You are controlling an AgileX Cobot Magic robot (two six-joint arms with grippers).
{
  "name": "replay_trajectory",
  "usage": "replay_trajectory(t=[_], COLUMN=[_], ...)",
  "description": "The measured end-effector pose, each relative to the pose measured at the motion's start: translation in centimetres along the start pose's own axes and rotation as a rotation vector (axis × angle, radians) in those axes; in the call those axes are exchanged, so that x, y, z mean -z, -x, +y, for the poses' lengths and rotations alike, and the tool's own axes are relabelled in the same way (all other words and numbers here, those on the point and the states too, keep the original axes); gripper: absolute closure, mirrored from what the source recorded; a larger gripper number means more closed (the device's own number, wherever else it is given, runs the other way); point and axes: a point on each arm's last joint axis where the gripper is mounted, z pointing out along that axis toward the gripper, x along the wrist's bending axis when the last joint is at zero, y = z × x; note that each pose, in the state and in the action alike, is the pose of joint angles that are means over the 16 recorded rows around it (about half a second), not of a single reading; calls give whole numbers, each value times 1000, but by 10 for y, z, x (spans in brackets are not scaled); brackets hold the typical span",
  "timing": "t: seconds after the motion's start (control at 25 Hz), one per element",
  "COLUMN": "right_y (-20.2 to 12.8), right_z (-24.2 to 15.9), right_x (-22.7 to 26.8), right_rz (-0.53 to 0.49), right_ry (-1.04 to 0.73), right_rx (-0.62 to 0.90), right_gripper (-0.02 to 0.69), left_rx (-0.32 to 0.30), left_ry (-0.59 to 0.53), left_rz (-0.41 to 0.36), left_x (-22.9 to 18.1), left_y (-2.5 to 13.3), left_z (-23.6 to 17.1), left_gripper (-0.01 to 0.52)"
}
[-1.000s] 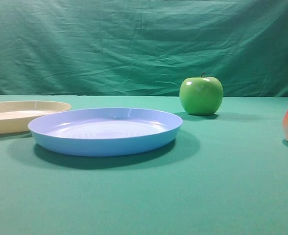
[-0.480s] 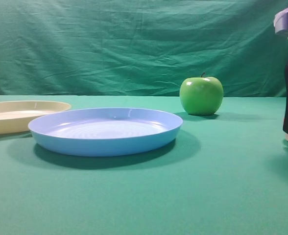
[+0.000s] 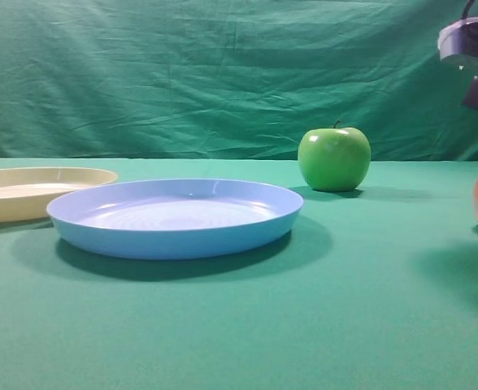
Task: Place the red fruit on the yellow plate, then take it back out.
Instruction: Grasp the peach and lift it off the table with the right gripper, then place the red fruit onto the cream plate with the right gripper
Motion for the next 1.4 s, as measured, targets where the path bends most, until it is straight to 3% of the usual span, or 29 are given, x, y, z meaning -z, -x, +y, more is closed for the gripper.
replay_trajectory(t=[0.28, 0.56, 1.04, 1.4], right_y=[-36, -96, -201, -240], right_z=[55, 96, 150, 156], right_x=[37, 34, -41, -112], right_rz=[35, 115, 252, 298], right_ry=[131, 188, 189, 198], right_rx=[153, 317, 509, 566], right_gripper=[461, 464, 464, 464], left_rx=[0, 0, 0, 0], left_ry=[0, 0, 0, 0], left_rz=[0, 0, 0, 0], left_x=[0, 0, 0, 0], left_y=[0, 0, 0, 0], left_z=[0, 0, 0, 0], left_gripper=[514, 514, 514, 514])
